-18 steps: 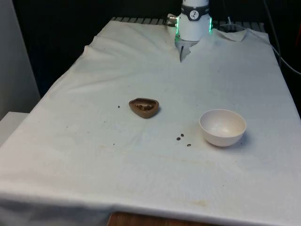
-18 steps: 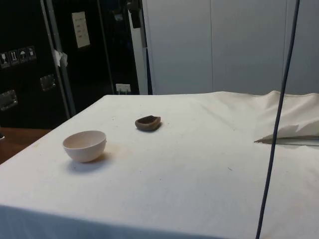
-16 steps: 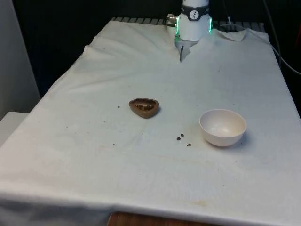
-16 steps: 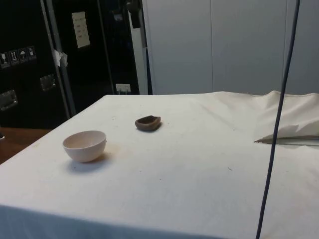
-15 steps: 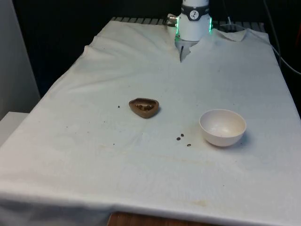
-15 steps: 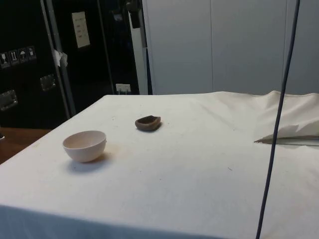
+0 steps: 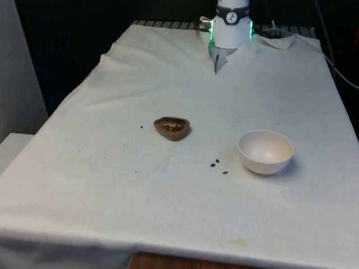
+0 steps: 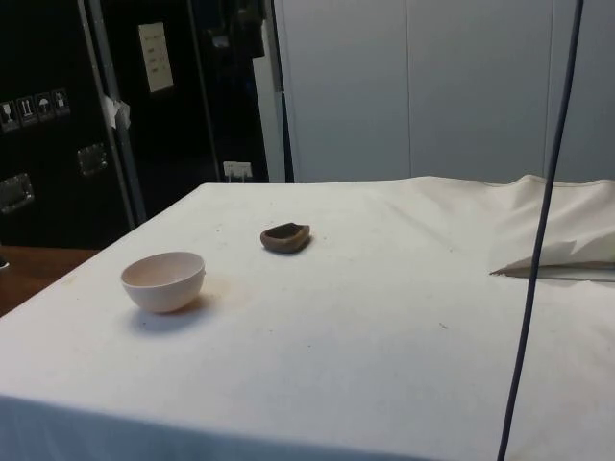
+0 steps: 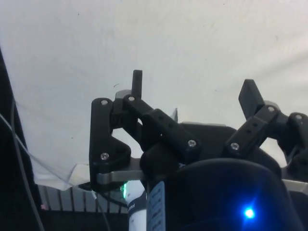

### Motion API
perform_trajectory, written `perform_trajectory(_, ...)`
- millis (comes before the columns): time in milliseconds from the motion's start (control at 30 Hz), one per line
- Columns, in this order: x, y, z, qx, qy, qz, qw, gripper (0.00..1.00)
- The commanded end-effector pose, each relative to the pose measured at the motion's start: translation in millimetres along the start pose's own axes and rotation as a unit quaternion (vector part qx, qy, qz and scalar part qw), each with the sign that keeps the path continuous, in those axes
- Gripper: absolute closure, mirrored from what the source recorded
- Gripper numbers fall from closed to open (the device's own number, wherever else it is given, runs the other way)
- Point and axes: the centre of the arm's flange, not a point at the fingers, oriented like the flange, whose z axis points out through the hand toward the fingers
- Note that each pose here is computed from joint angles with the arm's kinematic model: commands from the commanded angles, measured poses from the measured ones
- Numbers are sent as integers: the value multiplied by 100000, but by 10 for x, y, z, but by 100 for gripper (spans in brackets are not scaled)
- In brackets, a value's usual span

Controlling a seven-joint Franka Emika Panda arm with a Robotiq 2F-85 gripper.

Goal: Pour the coffee beans from the cup into the bowl.

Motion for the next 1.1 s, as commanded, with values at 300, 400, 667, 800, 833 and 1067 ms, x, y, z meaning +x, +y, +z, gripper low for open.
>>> perform_trajectory(300,70,-51,119,-2061,1650,344,99965,0)
perform_trajectory(400,97,-53,165,-2521,1944,492,99948,0)
perform_trajectory(667,155,-45,313,-3272,1917,707,99926,0)
perform_trajectory(800,169,7,433,-4001,2633,1512,99874,0)
perform_trajectory(833,170,12,461,-4061,2694,1676,99867,0)
perform_trajectory(1067,175,70,641,-4053,3110,3159,99819,0)
